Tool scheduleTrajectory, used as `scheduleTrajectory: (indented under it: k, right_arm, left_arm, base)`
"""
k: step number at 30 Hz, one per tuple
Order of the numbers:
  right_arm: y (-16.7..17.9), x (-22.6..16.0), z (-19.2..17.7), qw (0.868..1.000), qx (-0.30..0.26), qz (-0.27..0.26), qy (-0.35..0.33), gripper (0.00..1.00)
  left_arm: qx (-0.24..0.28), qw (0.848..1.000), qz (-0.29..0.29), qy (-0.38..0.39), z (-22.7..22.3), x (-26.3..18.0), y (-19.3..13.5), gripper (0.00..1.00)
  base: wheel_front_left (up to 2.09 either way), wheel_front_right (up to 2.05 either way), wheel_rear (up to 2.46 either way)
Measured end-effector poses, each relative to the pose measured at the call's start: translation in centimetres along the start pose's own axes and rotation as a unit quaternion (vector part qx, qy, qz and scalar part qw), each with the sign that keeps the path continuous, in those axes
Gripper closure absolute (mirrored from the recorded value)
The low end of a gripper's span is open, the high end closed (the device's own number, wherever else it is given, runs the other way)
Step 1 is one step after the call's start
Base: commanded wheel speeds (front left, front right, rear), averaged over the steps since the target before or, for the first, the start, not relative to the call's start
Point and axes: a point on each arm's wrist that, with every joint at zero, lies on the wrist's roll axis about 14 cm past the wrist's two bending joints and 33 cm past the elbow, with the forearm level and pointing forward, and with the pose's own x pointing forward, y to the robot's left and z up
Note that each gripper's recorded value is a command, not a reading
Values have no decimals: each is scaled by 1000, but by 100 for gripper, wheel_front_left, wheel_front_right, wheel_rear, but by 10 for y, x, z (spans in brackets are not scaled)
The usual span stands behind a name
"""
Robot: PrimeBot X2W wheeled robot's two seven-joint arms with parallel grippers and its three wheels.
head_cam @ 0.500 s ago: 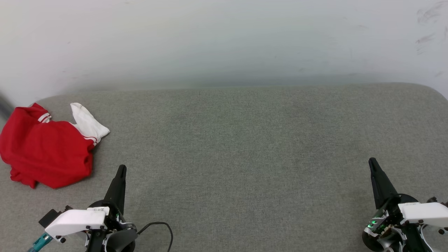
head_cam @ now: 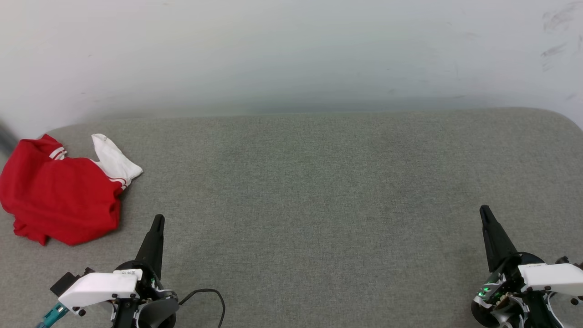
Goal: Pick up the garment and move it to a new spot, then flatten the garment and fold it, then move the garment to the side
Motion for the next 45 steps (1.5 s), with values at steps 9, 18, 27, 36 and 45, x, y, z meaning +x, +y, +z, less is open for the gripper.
scheduleTrajectory:
  k: [9, 18, 27, 36, 45]
  right_arm:
    - [0, 0, 0, 1000, 0, 0, 0, 100]
    - [0, 0, 0, 1000, 0, 0, 0, 100]
    - [-26, -12, 1, 999, 1, -38, -3, 0]
    - [-26, -13, -1, 999, -26, -40, -10, 0]
    - [-26, -14, 4, 996, -77, -41, -23, 0]
  left_arm:
    - [0, 1000, 0, 0, 0, 0, 0, 100]
    - [0, 1000, 0, 0, 0, 0, 0, 100]
    - [-4, 999, 37, -1, -1, -11, 25, 0]
    - [15, 999, 37, -16, 2, -13, 25, 0]
    - [49, 997, 35, -44, 15, -15, 22, 0]
  base:
    - [0, 0, 0]
    - [0, 0, 0]
    - [0, 0, 0]
    - [0, 0, 0]
    - [0, 0, 0]
